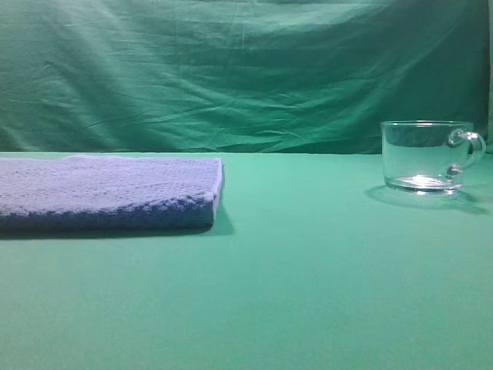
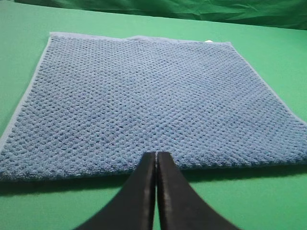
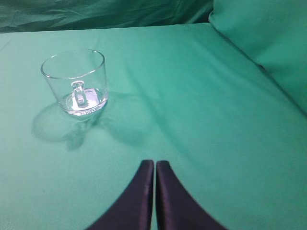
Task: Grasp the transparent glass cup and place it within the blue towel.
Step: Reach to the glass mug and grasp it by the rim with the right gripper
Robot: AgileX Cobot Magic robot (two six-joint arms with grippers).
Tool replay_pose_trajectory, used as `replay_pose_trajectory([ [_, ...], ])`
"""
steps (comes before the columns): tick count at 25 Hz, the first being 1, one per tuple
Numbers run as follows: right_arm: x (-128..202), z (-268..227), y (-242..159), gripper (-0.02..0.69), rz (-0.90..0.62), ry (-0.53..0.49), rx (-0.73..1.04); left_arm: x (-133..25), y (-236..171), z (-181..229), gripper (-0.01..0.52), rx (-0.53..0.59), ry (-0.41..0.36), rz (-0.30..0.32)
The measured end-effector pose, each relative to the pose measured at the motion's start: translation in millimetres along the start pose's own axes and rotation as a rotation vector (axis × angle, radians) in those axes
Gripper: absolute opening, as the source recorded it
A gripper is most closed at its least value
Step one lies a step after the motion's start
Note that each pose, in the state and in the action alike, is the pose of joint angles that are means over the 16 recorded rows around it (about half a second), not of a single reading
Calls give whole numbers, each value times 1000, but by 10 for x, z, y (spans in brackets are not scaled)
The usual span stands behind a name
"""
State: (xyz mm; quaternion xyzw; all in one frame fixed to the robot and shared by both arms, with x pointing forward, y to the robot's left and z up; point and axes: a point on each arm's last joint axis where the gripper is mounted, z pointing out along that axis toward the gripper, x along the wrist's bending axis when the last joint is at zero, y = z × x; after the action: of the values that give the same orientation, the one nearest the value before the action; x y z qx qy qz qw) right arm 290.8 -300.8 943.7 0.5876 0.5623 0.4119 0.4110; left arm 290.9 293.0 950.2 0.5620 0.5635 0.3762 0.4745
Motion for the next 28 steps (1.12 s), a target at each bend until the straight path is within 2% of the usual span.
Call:
replay_pose_trajectory([
  [22,0,0,3,0,-2,0,-4,0,0,0,0,0,0,0],
  [28,12,-5,97,0,14,13,-107,0,0,0,0,0,0,0],
])
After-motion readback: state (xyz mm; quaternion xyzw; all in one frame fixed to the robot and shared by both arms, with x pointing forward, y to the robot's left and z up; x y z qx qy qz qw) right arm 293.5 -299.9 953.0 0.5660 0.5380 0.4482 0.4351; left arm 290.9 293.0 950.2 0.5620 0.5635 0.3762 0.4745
